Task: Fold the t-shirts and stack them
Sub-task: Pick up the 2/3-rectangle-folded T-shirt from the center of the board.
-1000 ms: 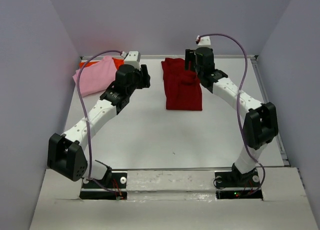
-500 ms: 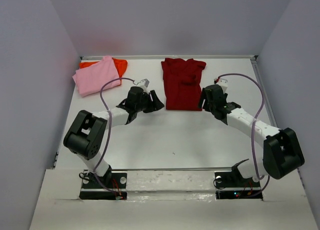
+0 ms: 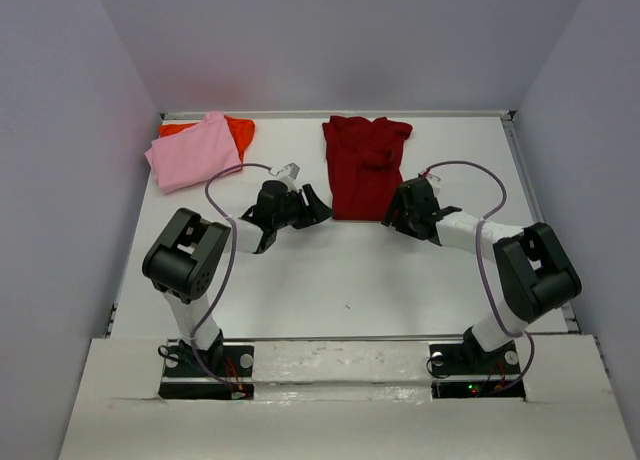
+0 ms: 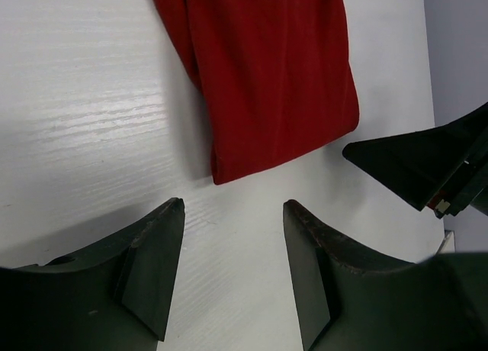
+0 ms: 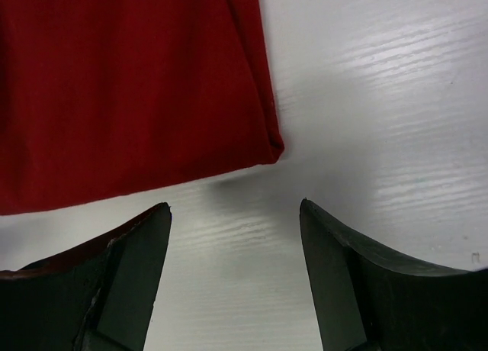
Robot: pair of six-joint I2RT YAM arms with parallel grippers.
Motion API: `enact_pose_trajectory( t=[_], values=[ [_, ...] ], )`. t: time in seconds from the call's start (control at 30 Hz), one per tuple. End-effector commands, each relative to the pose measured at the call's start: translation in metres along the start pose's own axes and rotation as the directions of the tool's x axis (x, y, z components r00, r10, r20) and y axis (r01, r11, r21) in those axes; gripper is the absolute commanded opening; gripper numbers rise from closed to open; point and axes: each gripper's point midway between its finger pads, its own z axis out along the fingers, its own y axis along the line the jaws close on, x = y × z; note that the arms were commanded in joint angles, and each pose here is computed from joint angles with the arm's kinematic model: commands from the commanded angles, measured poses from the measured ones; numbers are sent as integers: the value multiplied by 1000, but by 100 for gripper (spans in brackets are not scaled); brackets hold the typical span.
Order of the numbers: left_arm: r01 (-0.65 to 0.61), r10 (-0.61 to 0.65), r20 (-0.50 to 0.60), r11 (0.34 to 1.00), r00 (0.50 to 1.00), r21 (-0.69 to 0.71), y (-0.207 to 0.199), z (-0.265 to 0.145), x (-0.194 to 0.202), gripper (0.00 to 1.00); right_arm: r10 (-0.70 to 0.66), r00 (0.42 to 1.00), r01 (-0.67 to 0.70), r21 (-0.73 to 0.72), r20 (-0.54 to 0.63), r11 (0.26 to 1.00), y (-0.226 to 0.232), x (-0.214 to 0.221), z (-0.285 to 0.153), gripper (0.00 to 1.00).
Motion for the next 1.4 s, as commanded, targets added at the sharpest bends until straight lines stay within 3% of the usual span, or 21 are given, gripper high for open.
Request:
enact_pose_trajectory(
  t=[0.0, 0.73, 0.93, 0.97, 1.0, 1.03, 1.17, 1.2, 1.23, 1.37],
  values=[
    [-20, 17, 44, 998, 999, 65, -12, 5, -11, 63, 111, 994, -111, -70, -10, 991, 11, -5, 13, 73],
    [-51, 50, 12, 997, 999, 52, 3, 46, -13, 60, 51, 997, -51, 8, 53, 999, 5, -27, 33, 69],
    [-50, 50, -8, 997, 999, 65, 4, 54, -10, 52, 41, 998, -42, 20, 54, 999, 3, -27, 35, 67],
    [-50, 51, -9, 996, 999, 68, 4, 56, -10, 49, 39, 998, -40, 22, 51, 999, 3, -26, 37, 66],
    [-50, 51, -12, 997, 999, 65, 6, 57, -9, 38, 36, 998, -37, 27, 49, 999, 2, -25, 37, 65],
    [-49, 50, -16, 997, 999, 64, 7, 58, -8, 33, 35, 998, -36, 26, 50, 999, 2, -26, 37, 65],
    [-65, 67, -28, 996, 997, 67, 7, 57, -6, 0, 28, 999, -30, 24, 46, 999, 2, -24, 37, 42],
    [-66, 68, -27, 996, 997, 66, 6, 57, -6, 0, 28, 998, -29, 24, 50, 999, 2, -25, 36, 14],
    [-65, 67, -29, 996, 997, 64, 6, 56, -6, 0, 29, 998, -30, 25, 49, 999, 1, -25, 36, 3],
    [-57, 60, -42, 997, 997, 58, 8, 53, -2, 0, 26, 999, -27, 17, 37, 999, 0, -20, 33, 0]
  ],
)
